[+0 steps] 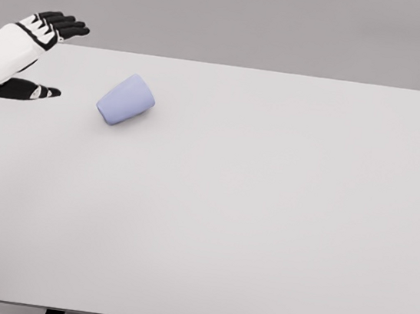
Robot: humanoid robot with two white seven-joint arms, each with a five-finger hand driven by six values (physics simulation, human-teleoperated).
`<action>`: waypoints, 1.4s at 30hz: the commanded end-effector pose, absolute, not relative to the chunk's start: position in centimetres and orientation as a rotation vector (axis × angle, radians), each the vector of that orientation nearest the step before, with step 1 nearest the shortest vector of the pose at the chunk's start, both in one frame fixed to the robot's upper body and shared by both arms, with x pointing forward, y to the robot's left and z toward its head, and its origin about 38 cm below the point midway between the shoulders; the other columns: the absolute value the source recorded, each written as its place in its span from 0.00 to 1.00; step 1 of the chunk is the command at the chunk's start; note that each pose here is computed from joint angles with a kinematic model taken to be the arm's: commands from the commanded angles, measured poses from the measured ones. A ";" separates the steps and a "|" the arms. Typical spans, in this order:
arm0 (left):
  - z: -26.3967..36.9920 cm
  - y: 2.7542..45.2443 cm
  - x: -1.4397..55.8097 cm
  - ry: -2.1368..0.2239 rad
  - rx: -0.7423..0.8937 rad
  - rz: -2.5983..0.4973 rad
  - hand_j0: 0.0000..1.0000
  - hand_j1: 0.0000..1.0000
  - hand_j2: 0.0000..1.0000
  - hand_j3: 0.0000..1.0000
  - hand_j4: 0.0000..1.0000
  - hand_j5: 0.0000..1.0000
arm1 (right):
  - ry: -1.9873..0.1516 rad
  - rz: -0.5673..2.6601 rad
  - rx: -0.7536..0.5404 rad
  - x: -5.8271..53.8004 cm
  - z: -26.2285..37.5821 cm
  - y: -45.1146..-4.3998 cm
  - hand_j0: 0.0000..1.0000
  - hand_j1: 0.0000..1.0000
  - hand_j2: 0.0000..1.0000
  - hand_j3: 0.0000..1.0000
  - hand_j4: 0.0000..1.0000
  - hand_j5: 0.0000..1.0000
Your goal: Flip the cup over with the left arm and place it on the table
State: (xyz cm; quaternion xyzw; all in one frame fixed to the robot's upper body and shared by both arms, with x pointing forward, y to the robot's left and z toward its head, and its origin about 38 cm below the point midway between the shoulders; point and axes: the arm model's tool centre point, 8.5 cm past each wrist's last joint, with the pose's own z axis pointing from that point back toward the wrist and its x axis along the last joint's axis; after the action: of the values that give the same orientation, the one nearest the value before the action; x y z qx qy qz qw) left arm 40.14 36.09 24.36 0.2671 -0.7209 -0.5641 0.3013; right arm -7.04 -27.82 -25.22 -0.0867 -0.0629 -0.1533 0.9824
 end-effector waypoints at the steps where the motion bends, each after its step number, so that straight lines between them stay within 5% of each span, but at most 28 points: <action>1: 24.4 35.6 40.0 -1.888 0.722 -1.557 1.00 1.00 1.00 1.00 1.00 1.00 | -0.127 -0.309 -0.175 -7.0 -25.2 -27.8 1.00 1.00 1.00 1.00 1.00 1.00; 16: 23.4 35.4 39.5 -1.905 0.619 -1.496 1.00 1.00 1.00 1.00 1.00 1.00 | -0.127 -0.309 -0.175 -7.0 -25.2 -27.8 1.00 1.00 1.00 1.00 1.00 1.00; 23: 25.3 31.0 38.9 -1.937 0.334 -1.662 1.00 1.00 1.00 1.00 1.00 1.00 | -0.127 -0.309 -0.175 -7.0 -25.2 -27.8 1.00 1.00 1.00 1.00 1.00 1.00; 34: 27.5 30.1 39.3 -1.711 0.354 -1.527 1.00 1.00 1.00 1.00 1.00 1.00 | -0.127 -0.309 -0.175 -7.0 -25.2 -27.8 1.00 1.00 1.00 1.00 1.00 1.00; 42: 26.1 29.5 41.8 -1.425 0.187 -1.215 1.00 1.00 1.00 1.00 1.00 1.00 | -0.127 -0.309 -0.175 -7.0 -25.2 -27.8 1.00 1.00 1.00 1.00 1.00 1.00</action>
State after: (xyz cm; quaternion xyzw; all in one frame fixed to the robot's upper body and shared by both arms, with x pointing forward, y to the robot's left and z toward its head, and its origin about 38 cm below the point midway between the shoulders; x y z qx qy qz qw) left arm 41.76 29.45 27.91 0.1039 -0.6432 -0.5394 0.5334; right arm -7.04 -27.82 -25.22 -0.0867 -0.0628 -0.1533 0.9824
